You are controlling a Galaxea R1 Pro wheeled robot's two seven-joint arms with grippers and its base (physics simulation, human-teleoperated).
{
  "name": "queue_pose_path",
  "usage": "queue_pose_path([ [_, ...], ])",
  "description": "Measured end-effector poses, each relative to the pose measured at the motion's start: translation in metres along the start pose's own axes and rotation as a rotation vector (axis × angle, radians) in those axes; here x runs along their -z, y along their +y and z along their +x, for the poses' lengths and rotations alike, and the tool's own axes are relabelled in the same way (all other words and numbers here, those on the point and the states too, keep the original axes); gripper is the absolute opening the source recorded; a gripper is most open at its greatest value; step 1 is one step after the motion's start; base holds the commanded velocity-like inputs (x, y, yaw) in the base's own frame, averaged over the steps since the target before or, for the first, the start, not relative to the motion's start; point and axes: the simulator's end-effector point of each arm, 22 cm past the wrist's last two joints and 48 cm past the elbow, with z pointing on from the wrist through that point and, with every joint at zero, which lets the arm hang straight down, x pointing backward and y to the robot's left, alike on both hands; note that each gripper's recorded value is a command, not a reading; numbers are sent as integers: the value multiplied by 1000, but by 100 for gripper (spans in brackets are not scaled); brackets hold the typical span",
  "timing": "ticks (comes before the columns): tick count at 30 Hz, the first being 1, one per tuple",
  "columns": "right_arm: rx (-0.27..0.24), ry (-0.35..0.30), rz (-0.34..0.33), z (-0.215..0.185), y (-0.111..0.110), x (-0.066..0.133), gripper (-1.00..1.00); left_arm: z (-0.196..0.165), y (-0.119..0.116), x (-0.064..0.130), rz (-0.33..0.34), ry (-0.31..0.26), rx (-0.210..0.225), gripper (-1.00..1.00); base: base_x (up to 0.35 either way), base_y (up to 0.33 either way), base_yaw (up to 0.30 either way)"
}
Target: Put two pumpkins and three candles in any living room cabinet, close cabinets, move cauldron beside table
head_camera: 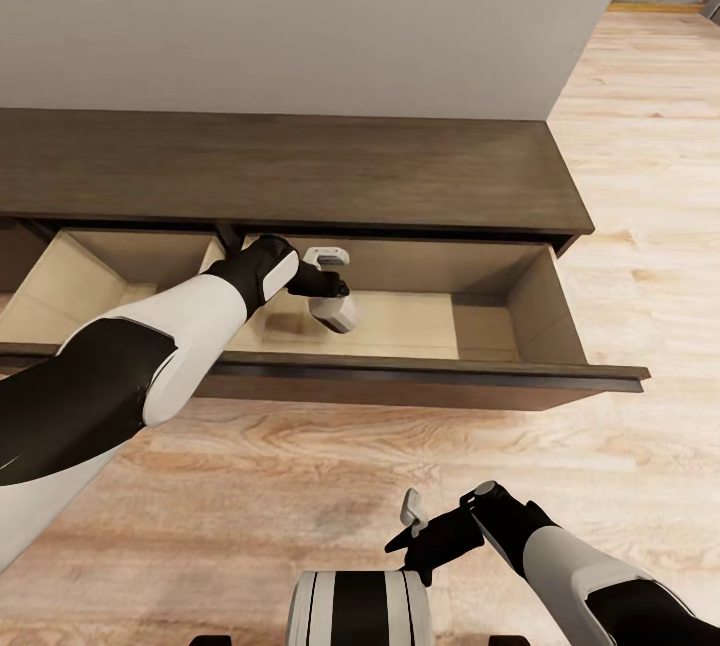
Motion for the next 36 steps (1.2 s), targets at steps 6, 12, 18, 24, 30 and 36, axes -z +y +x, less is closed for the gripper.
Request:
queue_pose_path([
  [6,-10,3,-5,4,-2,-3,100,6,1,-8,4,12,5,-100,0,0,0],
  [12,-11,4,-5,4,-2,-3,100,6,2,-8,4,13,5,-100,0,0,0],
  [18,-11,4,-5,5,-2,-3,100,6,2,-8,4,13,6,-100,0,0,0],
  [24,-11,4,-5,5,-2,-3,100,5,2,-8,3,8,5,100,0,0,0],
  [30,-11,5,-5,5,-2,-3,100,7,1,-8,7,18,9,100,0,0,0],
  [36,-10,5,-5,5,-2,-3,100,7,1,-8,8,20,8,100,0,0,0],
])
